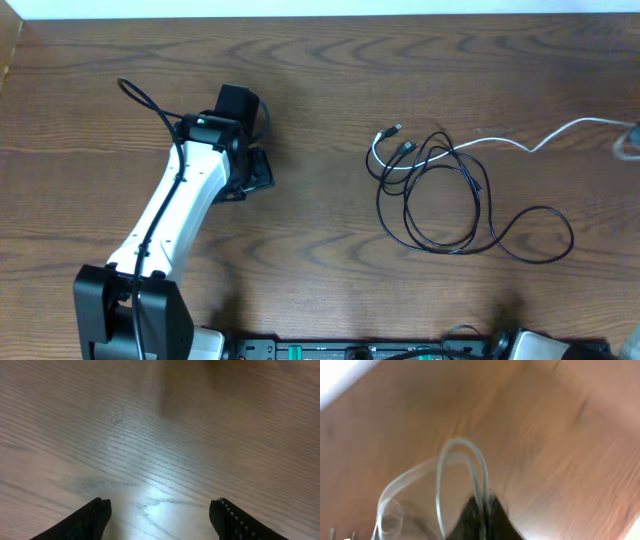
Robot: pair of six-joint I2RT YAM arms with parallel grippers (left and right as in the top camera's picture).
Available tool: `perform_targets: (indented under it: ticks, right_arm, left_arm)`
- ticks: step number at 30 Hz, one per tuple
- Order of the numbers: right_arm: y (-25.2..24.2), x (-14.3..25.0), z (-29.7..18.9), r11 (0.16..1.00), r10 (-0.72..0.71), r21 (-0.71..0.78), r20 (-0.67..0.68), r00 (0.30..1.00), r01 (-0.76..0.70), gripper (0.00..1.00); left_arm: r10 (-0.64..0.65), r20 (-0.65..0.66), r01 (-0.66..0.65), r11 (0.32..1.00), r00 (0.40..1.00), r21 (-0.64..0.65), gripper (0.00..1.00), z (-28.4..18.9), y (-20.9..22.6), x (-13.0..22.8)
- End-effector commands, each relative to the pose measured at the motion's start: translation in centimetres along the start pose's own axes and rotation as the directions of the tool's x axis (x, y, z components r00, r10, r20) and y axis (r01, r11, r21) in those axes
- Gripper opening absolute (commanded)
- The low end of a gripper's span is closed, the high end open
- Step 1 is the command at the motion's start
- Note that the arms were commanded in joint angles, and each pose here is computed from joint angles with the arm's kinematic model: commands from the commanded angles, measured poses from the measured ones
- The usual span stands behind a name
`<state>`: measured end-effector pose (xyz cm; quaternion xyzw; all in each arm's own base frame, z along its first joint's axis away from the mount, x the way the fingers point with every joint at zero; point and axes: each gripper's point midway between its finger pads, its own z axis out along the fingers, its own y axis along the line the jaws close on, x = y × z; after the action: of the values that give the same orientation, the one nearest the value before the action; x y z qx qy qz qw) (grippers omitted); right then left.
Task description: Untangle cables
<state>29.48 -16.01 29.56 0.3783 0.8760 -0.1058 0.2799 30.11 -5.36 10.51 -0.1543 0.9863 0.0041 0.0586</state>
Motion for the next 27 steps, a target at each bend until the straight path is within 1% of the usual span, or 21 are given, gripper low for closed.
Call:
perform_targets:
  ticks: [1,2,3,4,5,7,8,9,11,12,13,14,15,16,17,18,21,27]
  right_arm:
    - [3.7,3.2,2.4,0.984,-0.103,-0.159,-0.187,0.977,0.074,0.01]
    - [4.5,3.9,3.5,0.978,-0.148,-0.179,-0.231,0.962,0.107,0.01]
    - [4.9,4.3,4.3,0.973,-0.176,-0.193,-0.258,0.95,0.128,0.01]
    - [5.0,4.6,4.7,0.973,-0.178,-0.195,-0.274,0.945,0.127,0.01]
    - [5.0,4.7,4.7,0.972,-0.179,-0.196,-0.278,0.944,0.126,0.01]
    - [5.1,4.7,4.7,0.972,-0.178,-0.201,-0.278,0.944,0.124,0.01]
    - [5.2,4.7,4.6,0.969,-0.189,-0.211,-0.279,0.942,0.132,0.01]
    - [5.5,4.9,4.5,0.959,-0.219,-0.238,-0.279,0.935,0.154,0.01]
    - [5.7,5.0,4.5,0.953,-0.237,-0.255,-0.277,0.931,0.166,0.01]
    - [5.7,5.0,4.4,0.952,-0.238,-0.256,-0.277,0.931,0.167,0.01]
    - [5.7,5.0,4.4,0.952,-0.238,-0.256,-0.277,0.931,0.167,0.01]
    - [5.8,5.0,4.4,0.952,-0.238,-0.259,-0.277,0.931,0.166,0.01]
    - [5.8,5.1,4.4,0.951,-0.238,-0.263,-0.28,0.93,0.164,0.01]
    - [5.9,5.2,4.3,0.95,-0.239,-0.268,-0.284,0.929,0.163,0.01]
    - [5.9,5.2,4.3,0.95,-0.24,-0.268,-0.285,0.928,0.163,0.01]
    - [5.9,5.3,4.3,0.949,-0.241,-0.268,-0.286,0.928,0.164,0.01]
    - [5.9,5.3,4.3,0.948,-0.247,-0.27,-0.285,0.926,0.17,0.01]
    - [5.8,5.5,4.3,0.948,-0.248,-0.268,-0.294,0.923,0.17,0.01]
  left_arm:
    - [0.105,-0.066,-0.08,0.948,0.992,0.307,0.68,-1.2,-5.3,1.6]
    - [0.154,-0.067,-0.109,0.891,0.986,0.44,0.79,-2.2,-8.0,2.1]
    - [0.202,-0.053,-0.144,0.838,0.978,0.526,0.86,-3.1,-10.2,2.6]
    - [0.275,-0.007,-0.221,0.79,0.962,0.572,0.9,-3.7,-12.1,3.2]
    - [0.326,0.034,-0.284,0.763,0.945,0.581,0.93,-3.9,-13.2,3.6]
    - [0.434,0.13,-0.422,0.691,0.892,0.587,0.95,-4.4,-15.2,4.5]
    - [0.516,0.233,-0.55,0.632,0.824,0.546,0.96,-4.6,-17.2,5.2]
    - [0.545,0.303,-0.619,0.621,0.782,0.48,0.96,-4.5,-18.4,5.2]
    - [0.563,0.389,-0.684,0.624,0.729,0.379,0.96,-4.6,-19.9,4.9]
    - [0.573,0.451,-0.723,0.611,0.685,0.323,0.96,-5.0,-21.3,5.0]
    - [0.589,0.489,-0.759,0.577,0.643,0.302,0.96,-5.3,-22.5,5.4]
    - [0.618,0.537,-0.812,0.514,0.575,0.277,0.96,-5.5,-24.3,6.4]
    - [0.632,0.556,-0.835,0.482,0.54,0.265,0.96,-5.4,-25.3,6.9]
    - [0.641,0.566,-0.85,0.458,0.519,0.26,0.96,-4.9,-26.3,7.4]
    - [0.645,0.566,-0.854,0.45,0.513,0.261,0.96,-4.1,-27.0,7.6]
    - [0.657,0.552,-0.855,0.447,0.513,0.263,0.96,-2.4,-27.7,7.7]
    - [0.672,0.53,-0.855,0.444,0.516,0.269,0.96,0.3,-28.6,7.8]
    - [0.661,0.549,-0.857,0.44,0.511,0.269,0.96,2.9,-30.4,7.3]
